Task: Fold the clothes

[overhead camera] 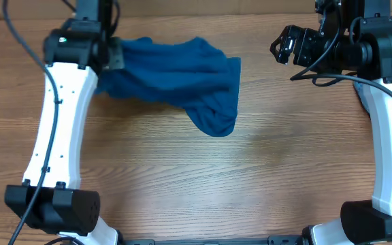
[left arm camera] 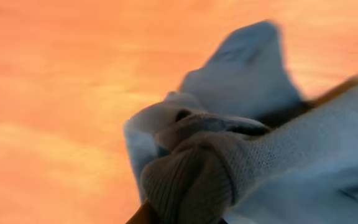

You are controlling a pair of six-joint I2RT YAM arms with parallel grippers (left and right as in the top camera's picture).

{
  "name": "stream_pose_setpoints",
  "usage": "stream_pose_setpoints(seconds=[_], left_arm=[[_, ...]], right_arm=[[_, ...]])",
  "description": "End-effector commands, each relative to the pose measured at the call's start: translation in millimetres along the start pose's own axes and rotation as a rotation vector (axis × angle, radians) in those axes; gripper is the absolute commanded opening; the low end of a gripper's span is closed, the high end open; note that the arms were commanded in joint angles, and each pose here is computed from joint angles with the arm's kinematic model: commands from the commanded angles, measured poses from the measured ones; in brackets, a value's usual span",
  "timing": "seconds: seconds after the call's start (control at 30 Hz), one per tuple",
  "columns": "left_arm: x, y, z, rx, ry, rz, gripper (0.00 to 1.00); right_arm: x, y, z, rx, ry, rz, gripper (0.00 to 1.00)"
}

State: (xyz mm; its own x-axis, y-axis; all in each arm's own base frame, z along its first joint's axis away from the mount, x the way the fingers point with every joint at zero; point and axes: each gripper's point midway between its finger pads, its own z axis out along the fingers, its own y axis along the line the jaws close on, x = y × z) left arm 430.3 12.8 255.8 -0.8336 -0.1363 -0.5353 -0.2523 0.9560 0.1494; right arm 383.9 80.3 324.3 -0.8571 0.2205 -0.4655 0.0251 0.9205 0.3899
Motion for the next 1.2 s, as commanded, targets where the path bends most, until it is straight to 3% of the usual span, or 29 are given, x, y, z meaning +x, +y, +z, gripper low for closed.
stream_pose_setpoints(seconds=[0.0,0.3,0.37,0.4,0.43,0.5,0.63,0.7,0.83,0.93,1.03,1.17], left_arm=[[-1,43,6,-0.142,0.012,-0.024,0.1],[12,109,9,-0.308,0.058,-0.23,0.14],[17,124,9,-0.347,0.068,-0.3,0.21],[20,129,9,-0.354,0.076,-0.325,0.28],[22,133,9,-0.358,0.083,-0.345,0.42],[23,128,13,-0.298,0.099,-0.364,0.49],[19,70,20,0.028,0.143,-0.297,0.59],[20,30,13,0.226,0.172,-0.237,0.6],[21,-30,-2,0.434,0.19,-0.151,0.58],[22,-75,-5,0.486,0.182,-0.104,0.57],[26,-130,10,0.477,0.195,-0.198,0.62],[38,-183,39,0.492,0.227,-0.192,0.63]], right_arm=[[1,-5,0,0.03,0.002,-0.007,1.0],[5,-15,4,0.076,0.028,0.002,1.0],[5,-15,5,0.076,0.028,0.002,1.0],[5,-15,5,0.076,0.027,0.002,1.0],[5,-15,5,0.076,0.026,0.001,1.0],[4,-15,5,0.074,0.022,0.001,1.0],[0,-13,5,0.069,0.006,-0.004,1.0],[-2,-13,5,0.067,0.0,-0.005,1.0],[-3,-13,5,0.065,-0.006,-0.006,1.0],[-3,-13,5,0.066,-0.006,-0.006,1.0],[-3,-13,5,0.066,-0.005,-0.007,1.0],[0,-14,5,0.069,0.007,-0.003,1.0]])
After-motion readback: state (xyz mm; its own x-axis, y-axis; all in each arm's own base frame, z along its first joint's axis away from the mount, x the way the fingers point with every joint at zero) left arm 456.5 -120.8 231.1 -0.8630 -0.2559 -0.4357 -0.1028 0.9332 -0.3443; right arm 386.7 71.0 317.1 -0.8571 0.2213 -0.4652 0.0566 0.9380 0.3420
